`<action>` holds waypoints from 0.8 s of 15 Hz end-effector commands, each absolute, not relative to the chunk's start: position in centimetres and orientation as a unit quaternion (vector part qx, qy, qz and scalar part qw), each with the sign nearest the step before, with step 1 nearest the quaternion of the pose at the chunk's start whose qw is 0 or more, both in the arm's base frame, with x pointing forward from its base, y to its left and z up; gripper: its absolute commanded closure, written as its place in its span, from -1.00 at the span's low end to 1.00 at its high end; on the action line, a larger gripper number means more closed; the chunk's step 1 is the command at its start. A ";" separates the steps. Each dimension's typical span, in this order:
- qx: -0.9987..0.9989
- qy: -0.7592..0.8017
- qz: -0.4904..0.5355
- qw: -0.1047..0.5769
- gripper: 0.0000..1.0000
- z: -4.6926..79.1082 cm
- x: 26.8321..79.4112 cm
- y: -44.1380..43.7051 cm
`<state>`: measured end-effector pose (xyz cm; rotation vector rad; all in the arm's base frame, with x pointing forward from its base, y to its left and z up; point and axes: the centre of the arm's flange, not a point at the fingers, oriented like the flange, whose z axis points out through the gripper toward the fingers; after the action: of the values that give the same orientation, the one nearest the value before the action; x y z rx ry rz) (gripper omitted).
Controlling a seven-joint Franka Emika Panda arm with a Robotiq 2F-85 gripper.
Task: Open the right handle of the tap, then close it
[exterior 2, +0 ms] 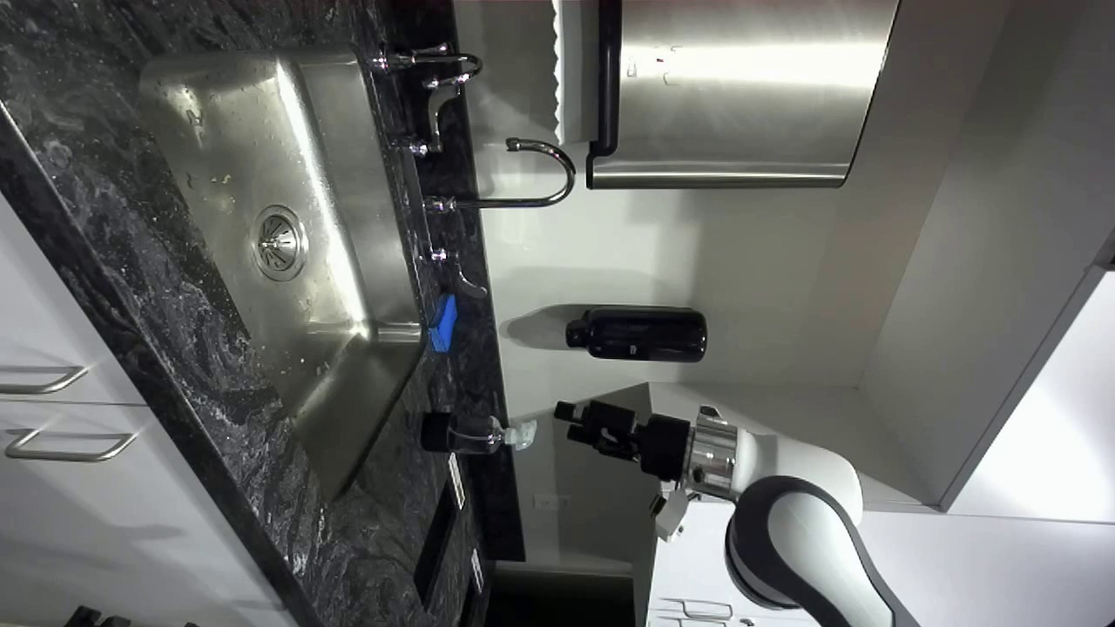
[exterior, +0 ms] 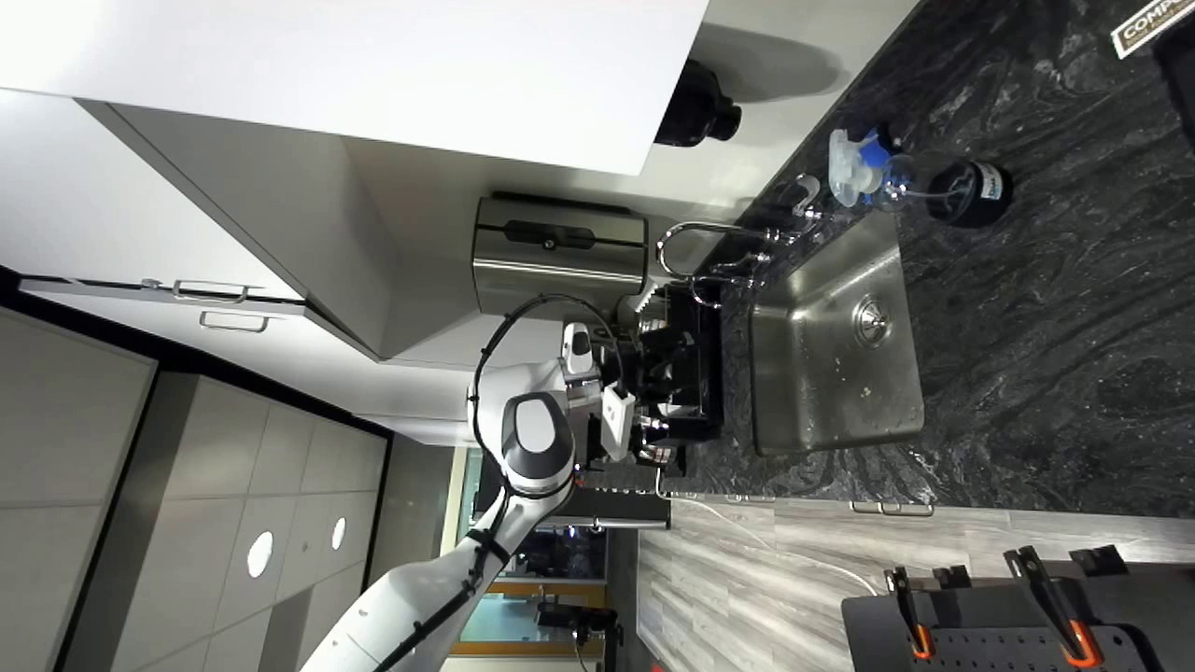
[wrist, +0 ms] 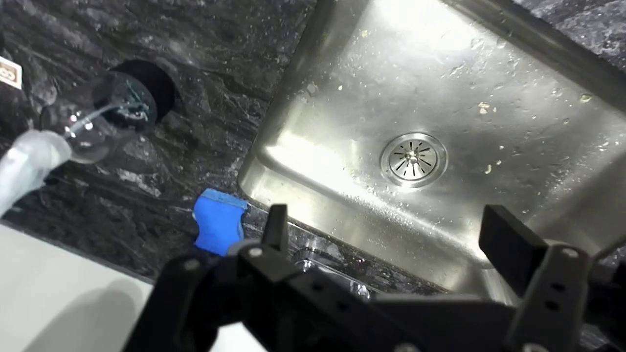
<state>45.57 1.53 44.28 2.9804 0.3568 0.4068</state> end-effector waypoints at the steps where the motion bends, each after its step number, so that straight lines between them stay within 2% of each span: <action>1: 0.963 0.205 0.152 0.086 -1.00 43.2 50.8 1.8; 8: 0.936 0.283 0.168 0.124 -1.00 39.9 56.5 1.9; 12: 0.943 0.272 0.154 0.116 -1.00 39.0 55.1 2.1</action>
<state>55.15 2.06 38.98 2.7616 0.7977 0.4521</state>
